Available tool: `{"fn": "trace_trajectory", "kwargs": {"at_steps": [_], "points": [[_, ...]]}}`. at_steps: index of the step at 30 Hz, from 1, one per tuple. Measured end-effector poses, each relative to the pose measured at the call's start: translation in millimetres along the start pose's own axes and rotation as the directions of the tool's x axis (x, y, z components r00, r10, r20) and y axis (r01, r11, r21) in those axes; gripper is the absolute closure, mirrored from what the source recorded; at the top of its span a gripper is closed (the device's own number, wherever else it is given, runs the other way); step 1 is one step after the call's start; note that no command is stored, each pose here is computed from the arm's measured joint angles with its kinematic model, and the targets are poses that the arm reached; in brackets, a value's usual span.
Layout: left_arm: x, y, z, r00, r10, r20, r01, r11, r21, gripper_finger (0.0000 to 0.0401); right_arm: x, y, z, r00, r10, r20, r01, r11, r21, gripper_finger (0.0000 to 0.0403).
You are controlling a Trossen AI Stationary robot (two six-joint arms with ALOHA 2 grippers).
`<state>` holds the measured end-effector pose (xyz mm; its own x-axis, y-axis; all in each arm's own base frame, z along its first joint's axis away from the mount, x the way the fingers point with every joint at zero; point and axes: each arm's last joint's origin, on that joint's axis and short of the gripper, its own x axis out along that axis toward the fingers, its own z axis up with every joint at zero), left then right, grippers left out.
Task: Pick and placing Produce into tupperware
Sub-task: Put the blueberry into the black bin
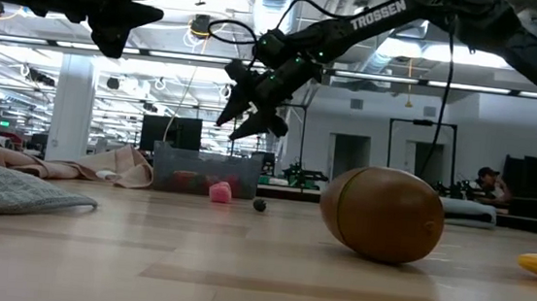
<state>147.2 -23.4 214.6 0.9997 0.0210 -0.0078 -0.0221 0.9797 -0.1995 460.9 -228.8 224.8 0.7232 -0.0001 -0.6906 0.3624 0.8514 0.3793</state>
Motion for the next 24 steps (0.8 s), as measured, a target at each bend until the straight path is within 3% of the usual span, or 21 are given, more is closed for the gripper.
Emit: {"fn": "trace_trajectory", "kwargs": {"at_steps": [6, 16, 24], "points": [[0, 0, 0, 1.0, 0.001, -0.003, -0.001, 1.0, -0.002, 0.0262, -9, 10, 0, 1.0, 0.003, -0.027, -0.004, 0.999, -0.034, 0.0133], [0, 0, -1, 1.0, 0.013, -0.009, -0.013, 1.0, 0.002, 0.0262, -64, 76, 12, 0.999, 0.037, 0.018, -0.032, 0.97, -0.242, 0.0133], [0, 1, -2, 1.0, 0.015, -0.015, -0.015, 1.0, 0.003, 0.0262, -84, 106, -13, 0.986, -0.02, -0.167, -0.028, 0.96, -0.279, 0.0133]]}}
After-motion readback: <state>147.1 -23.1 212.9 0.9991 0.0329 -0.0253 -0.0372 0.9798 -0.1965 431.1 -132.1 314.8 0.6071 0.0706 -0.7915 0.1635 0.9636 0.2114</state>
